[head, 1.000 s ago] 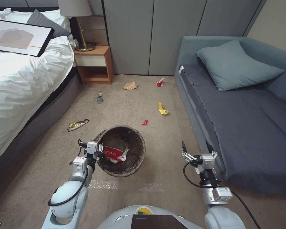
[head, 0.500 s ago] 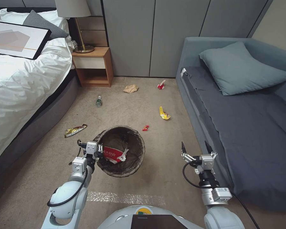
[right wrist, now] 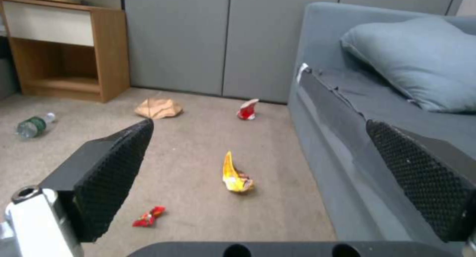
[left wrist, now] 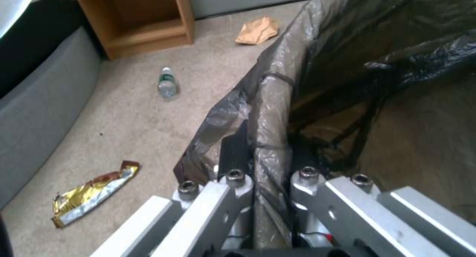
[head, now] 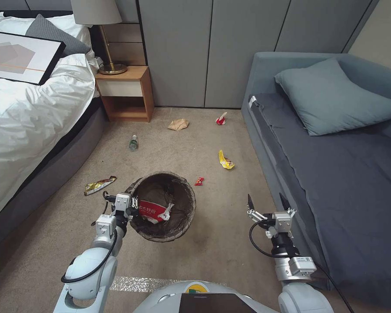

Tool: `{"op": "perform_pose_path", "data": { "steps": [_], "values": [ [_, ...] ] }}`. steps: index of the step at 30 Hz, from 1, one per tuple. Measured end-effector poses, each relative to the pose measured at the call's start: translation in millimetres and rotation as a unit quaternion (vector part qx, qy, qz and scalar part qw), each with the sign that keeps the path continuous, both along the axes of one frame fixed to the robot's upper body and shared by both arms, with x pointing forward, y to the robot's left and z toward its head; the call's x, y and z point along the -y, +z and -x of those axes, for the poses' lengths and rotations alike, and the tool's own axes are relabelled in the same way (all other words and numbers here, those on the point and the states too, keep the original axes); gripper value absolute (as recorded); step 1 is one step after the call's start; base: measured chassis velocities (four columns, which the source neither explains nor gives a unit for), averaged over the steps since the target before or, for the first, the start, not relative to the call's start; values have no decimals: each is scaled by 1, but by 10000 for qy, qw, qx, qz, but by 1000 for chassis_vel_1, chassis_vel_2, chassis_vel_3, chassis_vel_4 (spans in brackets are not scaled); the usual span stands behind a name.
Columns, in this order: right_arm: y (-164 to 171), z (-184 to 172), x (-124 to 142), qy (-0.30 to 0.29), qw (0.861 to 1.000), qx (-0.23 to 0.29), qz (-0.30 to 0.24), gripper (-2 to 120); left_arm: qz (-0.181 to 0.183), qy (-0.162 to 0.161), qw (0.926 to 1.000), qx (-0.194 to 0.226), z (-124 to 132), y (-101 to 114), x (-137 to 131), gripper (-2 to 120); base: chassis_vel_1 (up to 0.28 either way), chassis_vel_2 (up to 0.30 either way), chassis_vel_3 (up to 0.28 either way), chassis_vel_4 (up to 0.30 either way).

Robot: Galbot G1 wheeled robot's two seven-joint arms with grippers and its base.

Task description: Pick up the trash bin, then pick up the garbage from the floor and place it into the trash bin.

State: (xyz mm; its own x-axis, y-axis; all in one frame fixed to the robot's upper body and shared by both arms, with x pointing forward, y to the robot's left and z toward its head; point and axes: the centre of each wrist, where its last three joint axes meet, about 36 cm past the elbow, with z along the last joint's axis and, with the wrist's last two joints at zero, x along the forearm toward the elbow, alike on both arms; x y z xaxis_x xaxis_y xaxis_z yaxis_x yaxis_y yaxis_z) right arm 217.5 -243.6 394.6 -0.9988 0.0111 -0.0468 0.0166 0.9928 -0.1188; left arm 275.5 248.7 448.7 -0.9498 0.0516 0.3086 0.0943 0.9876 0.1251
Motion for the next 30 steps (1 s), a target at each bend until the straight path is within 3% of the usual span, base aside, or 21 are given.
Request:
{"op": "perform_pose_path", "data": {
  "steps": [30],
  "values": [
    [-1, 1, 0, -3, 10000, 0, 10, 100, 39, 40, 10000, -19, 1, 0, -2, 3, -92, 91, 92, -90]
  ]
}}
